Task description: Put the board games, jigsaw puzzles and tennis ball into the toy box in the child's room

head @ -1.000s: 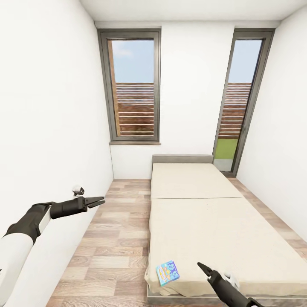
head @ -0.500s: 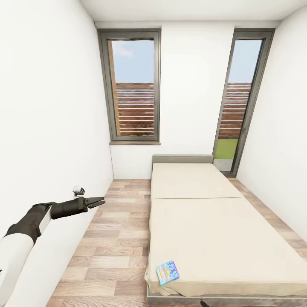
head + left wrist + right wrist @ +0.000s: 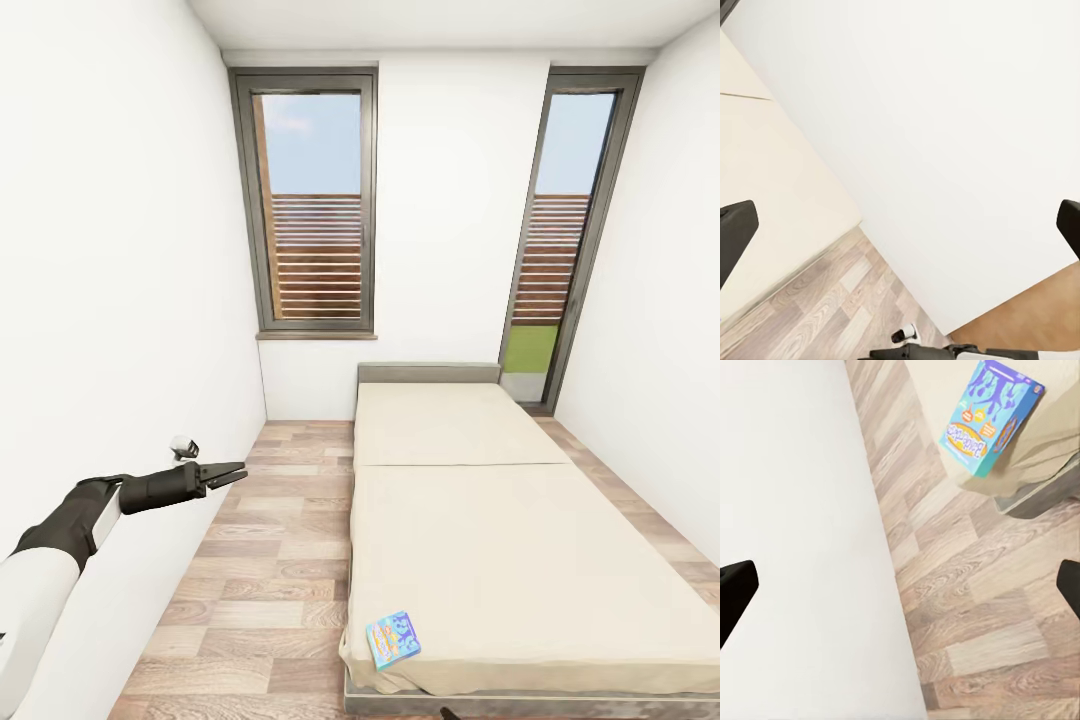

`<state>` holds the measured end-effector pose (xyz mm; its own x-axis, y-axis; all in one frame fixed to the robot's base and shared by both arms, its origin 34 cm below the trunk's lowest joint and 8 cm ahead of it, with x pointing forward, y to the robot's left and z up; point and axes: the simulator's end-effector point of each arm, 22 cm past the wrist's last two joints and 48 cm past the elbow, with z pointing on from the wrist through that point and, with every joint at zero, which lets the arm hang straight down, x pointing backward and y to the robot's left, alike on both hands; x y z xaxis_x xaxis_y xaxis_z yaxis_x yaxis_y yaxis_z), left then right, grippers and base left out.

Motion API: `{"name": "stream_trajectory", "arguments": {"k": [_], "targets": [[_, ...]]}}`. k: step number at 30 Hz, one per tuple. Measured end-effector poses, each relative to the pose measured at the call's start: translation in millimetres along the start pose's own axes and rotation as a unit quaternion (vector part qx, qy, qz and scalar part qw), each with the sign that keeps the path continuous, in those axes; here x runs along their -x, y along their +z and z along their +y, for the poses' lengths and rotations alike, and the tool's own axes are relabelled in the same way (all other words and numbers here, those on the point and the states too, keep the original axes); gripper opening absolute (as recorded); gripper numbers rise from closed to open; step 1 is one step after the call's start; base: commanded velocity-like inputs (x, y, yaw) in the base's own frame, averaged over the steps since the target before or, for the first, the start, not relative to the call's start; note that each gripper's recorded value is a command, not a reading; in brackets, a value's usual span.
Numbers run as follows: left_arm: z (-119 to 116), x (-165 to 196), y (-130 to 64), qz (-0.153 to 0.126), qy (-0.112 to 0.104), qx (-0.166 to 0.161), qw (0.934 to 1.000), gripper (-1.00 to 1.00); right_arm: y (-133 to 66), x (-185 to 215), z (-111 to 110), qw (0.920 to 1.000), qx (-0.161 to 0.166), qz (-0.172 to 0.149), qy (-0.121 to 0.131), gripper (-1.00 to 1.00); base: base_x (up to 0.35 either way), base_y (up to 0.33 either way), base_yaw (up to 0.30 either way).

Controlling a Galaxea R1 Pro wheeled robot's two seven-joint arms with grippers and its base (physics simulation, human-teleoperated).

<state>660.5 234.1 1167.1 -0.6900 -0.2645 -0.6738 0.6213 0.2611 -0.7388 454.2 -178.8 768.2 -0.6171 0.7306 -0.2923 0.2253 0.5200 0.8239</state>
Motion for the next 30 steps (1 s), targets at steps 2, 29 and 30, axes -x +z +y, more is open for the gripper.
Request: {"name": "stream_trajectory", "arguments": {"k": [2, 29, 30], "targets": [[0, 0, 0.1, 0.000, 0.000, 0.000, 1.0000, 1.00, -0.2, -2, 11, 0.9997, 0.025, 0.004, 0.000, 1.00, 0.000, 0.000, 0.000], [5, -6, 11.9, 0.003, -0.005, -0.006, 1.0000, 1.00, 1.3, -16, 22, 0.9971, 0.065, 0.031, 0.026, 1.00, 0.000, 0.000, 0.000], [6, -6, 12.1, 0.003, -0.005, -0.006, 1.0000, 1.00, 1.8, -15, 19, 0.9973, 0.061, 0.030, 0.026, 1.00, 0.000, 0.000, 0.000]]}}
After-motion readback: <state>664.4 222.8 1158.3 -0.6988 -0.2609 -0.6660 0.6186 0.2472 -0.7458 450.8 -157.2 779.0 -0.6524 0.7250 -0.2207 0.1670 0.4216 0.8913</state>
